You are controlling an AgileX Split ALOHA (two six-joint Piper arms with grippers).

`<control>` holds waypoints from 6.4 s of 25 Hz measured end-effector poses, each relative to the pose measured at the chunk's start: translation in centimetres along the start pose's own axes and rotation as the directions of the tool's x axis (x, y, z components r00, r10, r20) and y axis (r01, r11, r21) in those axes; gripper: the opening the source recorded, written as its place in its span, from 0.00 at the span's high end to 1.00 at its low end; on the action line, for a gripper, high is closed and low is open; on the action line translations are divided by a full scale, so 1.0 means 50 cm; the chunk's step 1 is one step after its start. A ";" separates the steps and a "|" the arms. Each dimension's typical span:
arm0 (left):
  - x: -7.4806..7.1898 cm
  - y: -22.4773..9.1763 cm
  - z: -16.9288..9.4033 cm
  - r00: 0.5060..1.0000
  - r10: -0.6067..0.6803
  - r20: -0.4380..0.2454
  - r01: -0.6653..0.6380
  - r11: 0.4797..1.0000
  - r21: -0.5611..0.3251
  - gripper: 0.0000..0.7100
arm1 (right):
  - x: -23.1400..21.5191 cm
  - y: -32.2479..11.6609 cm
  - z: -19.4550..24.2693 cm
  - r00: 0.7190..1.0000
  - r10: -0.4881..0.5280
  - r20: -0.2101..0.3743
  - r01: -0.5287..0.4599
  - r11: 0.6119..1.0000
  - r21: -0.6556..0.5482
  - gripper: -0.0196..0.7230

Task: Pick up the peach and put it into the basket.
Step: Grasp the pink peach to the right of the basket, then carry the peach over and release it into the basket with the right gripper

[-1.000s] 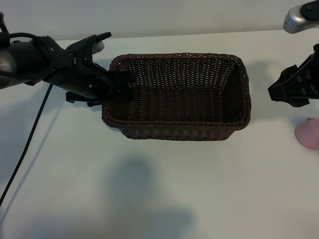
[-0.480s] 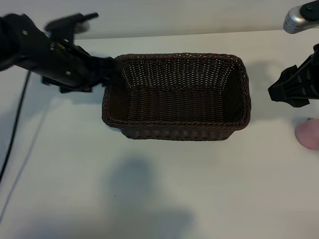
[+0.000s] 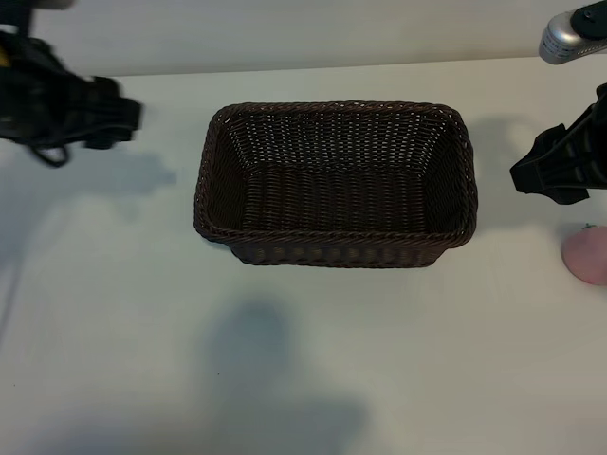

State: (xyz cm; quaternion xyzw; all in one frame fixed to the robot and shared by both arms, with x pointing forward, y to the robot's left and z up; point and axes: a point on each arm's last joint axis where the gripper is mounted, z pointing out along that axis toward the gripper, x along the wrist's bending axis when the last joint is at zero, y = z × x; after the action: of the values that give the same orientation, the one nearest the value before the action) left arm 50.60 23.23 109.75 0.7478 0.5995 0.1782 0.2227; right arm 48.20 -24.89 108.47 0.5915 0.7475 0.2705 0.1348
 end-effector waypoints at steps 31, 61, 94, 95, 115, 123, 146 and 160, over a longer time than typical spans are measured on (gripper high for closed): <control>0.012 -0.470 -0.270 0.975 -0.191 -0.111 0.137 0.919 -0.371 0.16 | 0.000 0.000 0.000 1.000 -0.002 0.002 0.002 1.000 0.001 0.19; 0.021 -0.550 -0.223 0.947 -0.254 -0.197 0.168 0.913 -0.373 0.16 | -0.111 -0.013 0.168 0.941 0.205 0.268 -0.259 0.948 0.183 0.21; 0.021 -0.550 -0.223 0.947 -0.254 -0.197 0.167 0.912 -0.375 0.16 | -0.231 -0.089 0.305 0.865 0.322 0.385 -0.467 0.798 0.381 0.92; 0.021 -0.550 -0.223 0.947 -0.254 -0.197 0.167 0.912 -0.375 0.16 | -0.230 -0.081 0.296 0.865 0.322 0.385 -0.465 0.802 0.375 0.92; 0.021 -0.550 -0.223 0.950 -0.248 -0.192 0.162 0.913 -0.374 0.16 | -0.085 0.126 0.089 0.966 0.230 0.122 -0.248 0.955 0.160 0.92; 0.021 -0.550 -0.223 0.949 -0.248 -0.192 0.163 0.913 -0.374 0.16 | 0.080 0.136 0.152 0.997 0.074 -0.020 -0.070 0.985 0.160 0.92; 0.021 -0.550 -0.223 0.949 -0.248 -0.192 0.163 0.913 -0.374 0.16 | 0.133 0.121 0.391 0.999 0.013 -0.034 -0.001 0.947 0.320 0.90; 0.021 -0.550 -0.223 0.949 -0.248 -0.192 0.163 0.913 -0.374 0.16 | 0.145 0.170 0.348 0.998 -0.018 -0.057 0.036 0.943 0.331 0.30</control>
State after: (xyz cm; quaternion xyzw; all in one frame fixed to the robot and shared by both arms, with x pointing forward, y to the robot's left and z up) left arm 22.40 30.58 104.08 0.6012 0.6557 0.3459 0.2983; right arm 62.25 -12.36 99.90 0.5880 0.7937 0.1547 0.0173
